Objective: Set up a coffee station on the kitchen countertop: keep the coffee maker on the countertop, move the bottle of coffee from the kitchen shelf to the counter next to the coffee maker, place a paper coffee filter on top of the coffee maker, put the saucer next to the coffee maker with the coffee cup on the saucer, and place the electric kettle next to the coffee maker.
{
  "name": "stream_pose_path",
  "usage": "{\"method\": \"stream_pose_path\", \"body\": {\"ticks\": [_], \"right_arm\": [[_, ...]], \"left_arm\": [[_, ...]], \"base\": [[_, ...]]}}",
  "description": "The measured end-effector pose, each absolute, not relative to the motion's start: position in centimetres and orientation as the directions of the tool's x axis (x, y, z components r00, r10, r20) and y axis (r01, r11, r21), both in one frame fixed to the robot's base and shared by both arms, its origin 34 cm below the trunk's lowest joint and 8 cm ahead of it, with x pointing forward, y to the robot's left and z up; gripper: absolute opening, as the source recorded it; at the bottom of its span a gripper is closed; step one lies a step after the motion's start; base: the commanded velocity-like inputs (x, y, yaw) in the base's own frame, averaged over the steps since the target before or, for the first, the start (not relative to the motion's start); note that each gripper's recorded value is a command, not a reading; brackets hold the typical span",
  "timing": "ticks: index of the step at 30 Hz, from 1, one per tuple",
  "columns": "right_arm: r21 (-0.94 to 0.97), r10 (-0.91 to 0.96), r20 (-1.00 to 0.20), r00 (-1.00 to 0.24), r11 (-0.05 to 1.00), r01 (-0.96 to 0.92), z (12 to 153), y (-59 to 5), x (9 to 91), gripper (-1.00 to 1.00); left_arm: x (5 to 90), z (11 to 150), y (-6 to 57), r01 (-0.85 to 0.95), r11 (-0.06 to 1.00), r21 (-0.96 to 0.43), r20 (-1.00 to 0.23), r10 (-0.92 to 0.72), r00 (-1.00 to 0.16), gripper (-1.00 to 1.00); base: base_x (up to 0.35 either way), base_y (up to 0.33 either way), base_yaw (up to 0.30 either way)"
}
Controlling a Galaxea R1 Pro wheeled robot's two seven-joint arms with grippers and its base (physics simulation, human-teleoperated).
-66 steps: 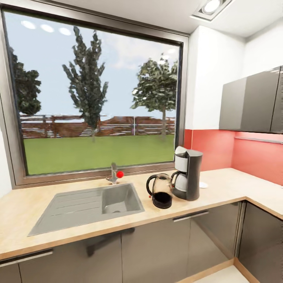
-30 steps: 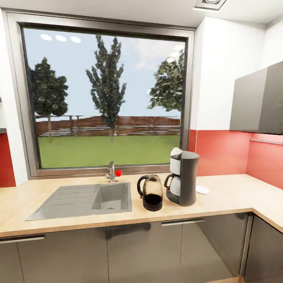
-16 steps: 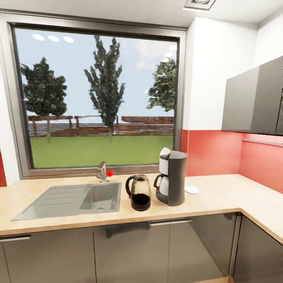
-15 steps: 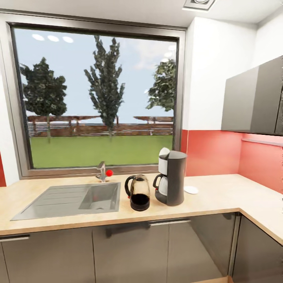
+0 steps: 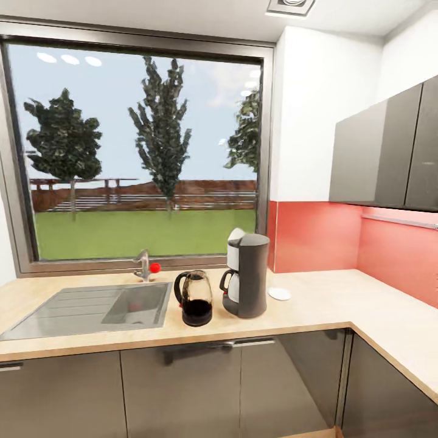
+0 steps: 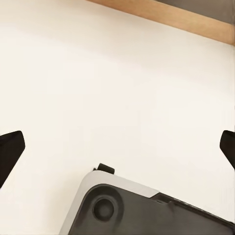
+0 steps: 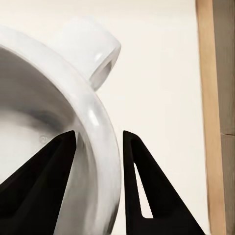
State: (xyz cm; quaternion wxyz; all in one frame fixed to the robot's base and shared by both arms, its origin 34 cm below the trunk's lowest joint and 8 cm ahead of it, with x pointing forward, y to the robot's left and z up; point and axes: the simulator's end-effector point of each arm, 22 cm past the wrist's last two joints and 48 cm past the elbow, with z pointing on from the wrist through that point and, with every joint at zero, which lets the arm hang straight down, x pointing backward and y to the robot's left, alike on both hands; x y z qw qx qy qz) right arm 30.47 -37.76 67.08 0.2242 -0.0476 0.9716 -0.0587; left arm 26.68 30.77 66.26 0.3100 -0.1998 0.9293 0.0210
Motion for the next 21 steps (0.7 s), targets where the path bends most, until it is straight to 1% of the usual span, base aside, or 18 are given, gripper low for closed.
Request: {"method": "stream_pose_path", "body": {"ticks": [3,6,11,15,21], "right_arm": [[-0.134,-0.119,-0.43,-0.895,0.989,-0.067,67.1,-37.7,30.4,-1.0],[-0.135,-0.12,-0.432,-0.894,0.989,-0.068,67.1,-37.7,30.5,-1.0],[-0.138,-0.117,-0.458,-0.881,0.989,-0.06,67.3,-37.5,31.1,-1.0],[-0.134,-0.131,-0.453,-0.882,0.988,-0.078,67.2,-36.6,31.1,-1.0],[-0.149,-0.115,-0.445,-0.888,0.987,-0.053,67.1,-36.1,31.2,-1.0]], "left_arm": [[26.7,66.3,30.8,-0.384,0.919,-0.085,-0.585,-0.358,-0.728,1.0],[26.7,66.3,30.8,-0.385,0.919,-0.085,-0.586,-0.359,-0.727,1.0],[26.7,66.3,31.2,-0.403,0.911,-0.088,-0.589,-0.374,-0.717,1.0],[26.7,66.4,32.0,-0.432,0.897,-0.093,-0.59,-0.399,-0.701,1.0],[26.6,66.4,32.5,-0.445,0.891,-0.092,-0.591,-0.409,-0.696,1.0]], "base": [[0.0,-0.287,0.0],[0.0,-0.154,0.0],[0.0,-0.03,0.0],[0.0,0.0,0.0],[0.0,0.0,0.0]]}}
